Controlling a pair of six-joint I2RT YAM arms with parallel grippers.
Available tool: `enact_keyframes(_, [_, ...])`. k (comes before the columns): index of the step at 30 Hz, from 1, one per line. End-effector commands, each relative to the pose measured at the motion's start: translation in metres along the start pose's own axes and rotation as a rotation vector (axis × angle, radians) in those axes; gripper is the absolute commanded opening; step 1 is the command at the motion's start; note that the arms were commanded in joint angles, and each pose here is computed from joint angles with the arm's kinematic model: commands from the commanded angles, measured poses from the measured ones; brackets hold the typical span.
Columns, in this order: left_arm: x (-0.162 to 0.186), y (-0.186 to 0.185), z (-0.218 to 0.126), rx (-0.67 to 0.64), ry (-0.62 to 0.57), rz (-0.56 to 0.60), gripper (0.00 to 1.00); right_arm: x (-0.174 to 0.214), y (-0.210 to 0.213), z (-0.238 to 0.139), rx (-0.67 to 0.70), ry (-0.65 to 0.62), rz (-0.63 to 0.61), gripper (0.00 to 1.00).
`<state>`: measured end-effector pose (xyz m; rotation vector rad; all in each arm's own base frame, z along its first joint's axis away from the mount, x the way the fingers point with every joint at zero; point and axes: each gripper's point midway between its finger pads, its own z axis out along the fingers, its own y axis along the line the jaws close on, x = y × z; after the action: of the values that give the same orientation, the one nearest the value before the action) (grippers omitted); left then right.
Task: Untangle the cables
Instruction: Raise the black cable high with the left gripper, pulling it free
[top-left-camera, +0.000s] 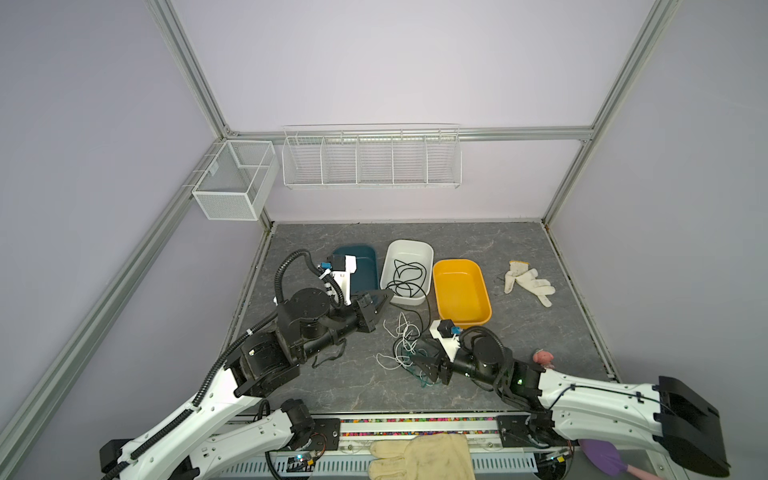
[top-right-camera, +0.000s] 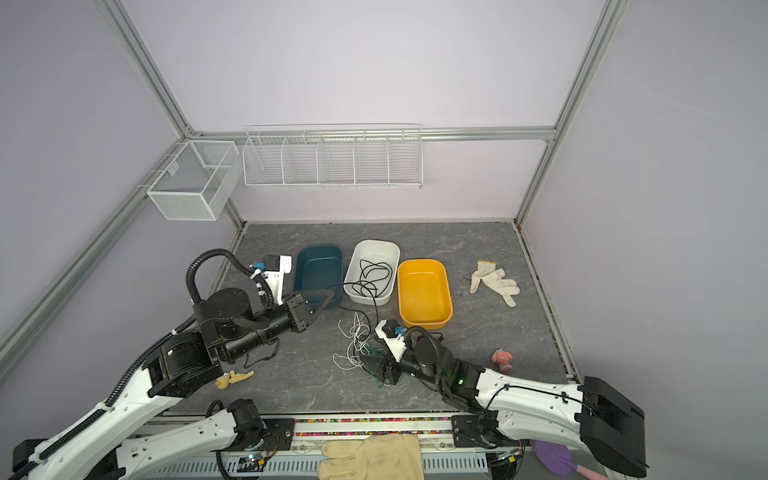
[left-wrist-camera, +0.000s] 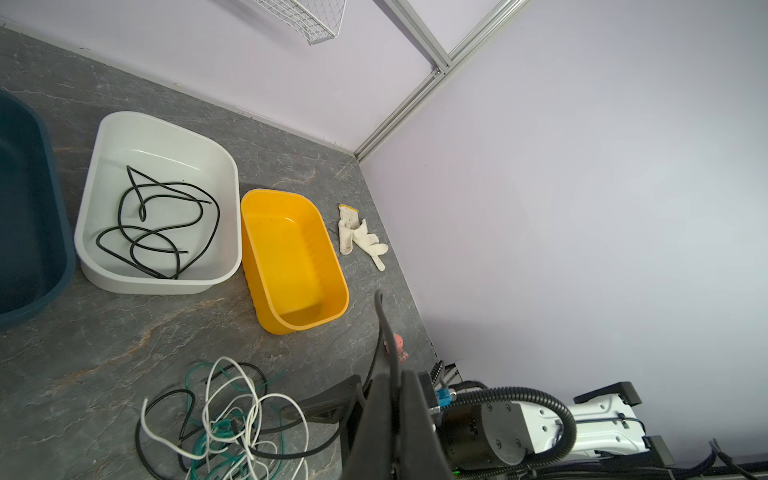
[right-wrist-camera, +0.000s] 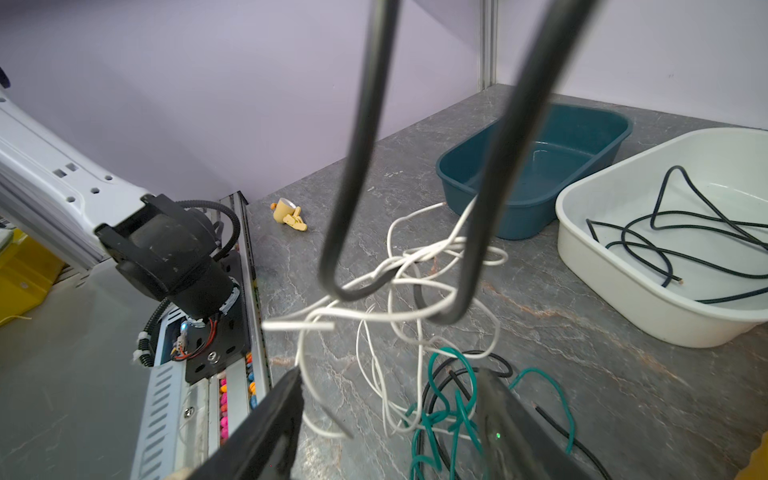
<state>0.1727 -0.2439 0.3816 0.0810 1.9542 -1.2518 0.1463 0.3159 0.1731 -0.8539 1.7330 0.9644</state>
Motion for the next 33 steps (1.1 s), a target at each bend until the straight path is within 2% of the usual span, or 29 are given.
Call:
enact_keyframes(1, [-0.006,-0.011,-0.005,0.048,-0.02,-0.029,0.0,-0.017,0.001,0.007,0.016,-0.05,-0.039,0.67])
enact_keyframes(5, [-0.009,-0.016,-0.011,0.072,-0.04,-0.052,0.0,-0.017,-0.004,0.013,0.053,-0.042,-0.043,0.6])
enact_keyframes(9, [-0.013,-0.023,-0.016,0.104,-0.053,-0.068,0.0,-0.024,-0.019,0.019,0.151,-0.045,-0.064,0.55])
enact_keyframes(15, [-0.021,-0.032,-0.019,0.136,-0.075,-0.083,0.0,-0.024,-0.018,0.042,0.145,-0.027,-0.102,0.52])
enact_keyframes(19, [-0.027,-0.041,-0.024,0.163,-0.092,-0.092,0.0,-0.02,-0.024,0.049,0.171,-0.043,-0.111,0.43])
enact_keyframes(23, [-0.039,-0.051,-0.033,0.193,-0.13,-0.099,0.0,-0.008,-0.023,0.054,0.147,-0.032,-0.112,0.42])
enact_keyframes(33, [-0.065,-0.066,-0.054,0.204,-0.207,-0.077,0.0,0.0,-0.022,0.046,0.134,-0.048,-0.09,0.3])
